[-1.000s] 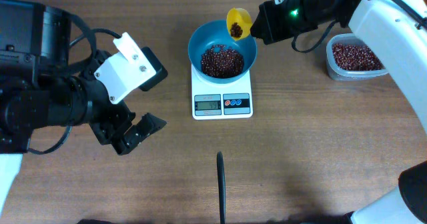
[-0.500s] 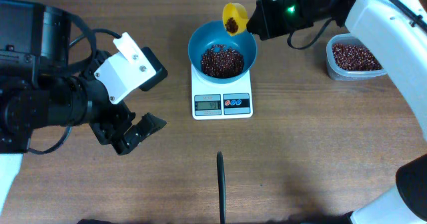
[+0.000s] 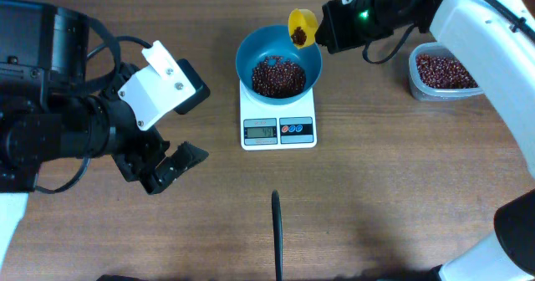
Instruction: Scoop item into bowl and weigh 50g on scale
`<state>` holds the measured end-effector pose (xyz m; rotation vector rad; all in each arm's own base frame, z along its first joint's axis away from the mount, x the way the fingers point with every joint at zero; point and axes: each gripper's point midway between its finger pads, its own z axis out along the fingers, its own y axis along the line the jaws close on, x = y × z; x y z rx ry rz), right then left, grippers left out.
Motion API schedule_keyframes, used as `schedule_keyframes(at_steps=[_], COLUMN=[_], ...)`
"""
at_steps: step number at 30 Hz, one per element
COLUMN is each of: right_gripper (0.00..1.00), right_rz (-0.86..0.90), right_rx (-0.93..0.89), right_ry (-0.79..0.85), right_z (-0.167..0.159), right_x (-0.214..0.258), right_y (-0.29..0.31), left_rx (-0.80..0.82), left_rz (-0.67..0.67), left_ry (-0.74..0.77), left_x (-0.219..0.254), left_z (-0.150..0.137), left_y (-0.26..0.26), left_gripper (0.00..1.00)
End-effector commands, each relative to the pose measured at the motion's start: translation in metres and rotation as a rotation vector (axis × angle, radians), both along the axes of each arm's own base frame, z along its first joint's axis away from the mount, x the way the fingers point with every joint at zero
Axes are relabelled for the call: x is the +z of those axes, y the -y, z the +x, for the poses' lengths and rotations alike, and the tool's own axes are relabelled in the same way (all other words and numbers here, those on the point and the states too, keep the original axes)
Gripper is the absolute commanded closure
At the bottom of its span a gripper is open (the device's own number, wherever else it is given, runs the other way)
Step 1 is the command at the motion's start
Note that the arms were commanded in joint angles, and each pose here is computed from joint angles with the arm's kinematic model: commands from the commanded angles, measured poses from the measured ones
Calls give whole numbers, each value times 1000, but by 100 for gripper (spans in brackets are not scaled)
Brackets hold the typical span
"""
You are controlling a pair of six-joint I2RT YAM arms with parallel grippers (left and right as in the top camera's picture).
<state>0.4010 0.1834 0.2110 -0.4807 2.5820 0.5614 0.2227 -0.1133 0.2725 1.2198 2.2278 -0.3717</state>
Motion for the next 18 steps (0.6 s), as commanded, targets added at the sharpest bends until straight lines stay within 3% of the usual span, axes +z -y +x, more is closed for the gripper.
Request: schedule_keyframes(at_steps=[1,18], right_gripper=[96,96], right_rz=[-29,-13], right_rx=[8,35], right_ry=[17,14], right_z=[2,5], right_x=[4,-2], right_y=[0,-6], left_rx=[-15,-15], left_rz=[-10,-10], left_ry=[24,24], left_x=[7,7], left_z=[1,1], left_y=[1,1], left_gripper=[1,1])
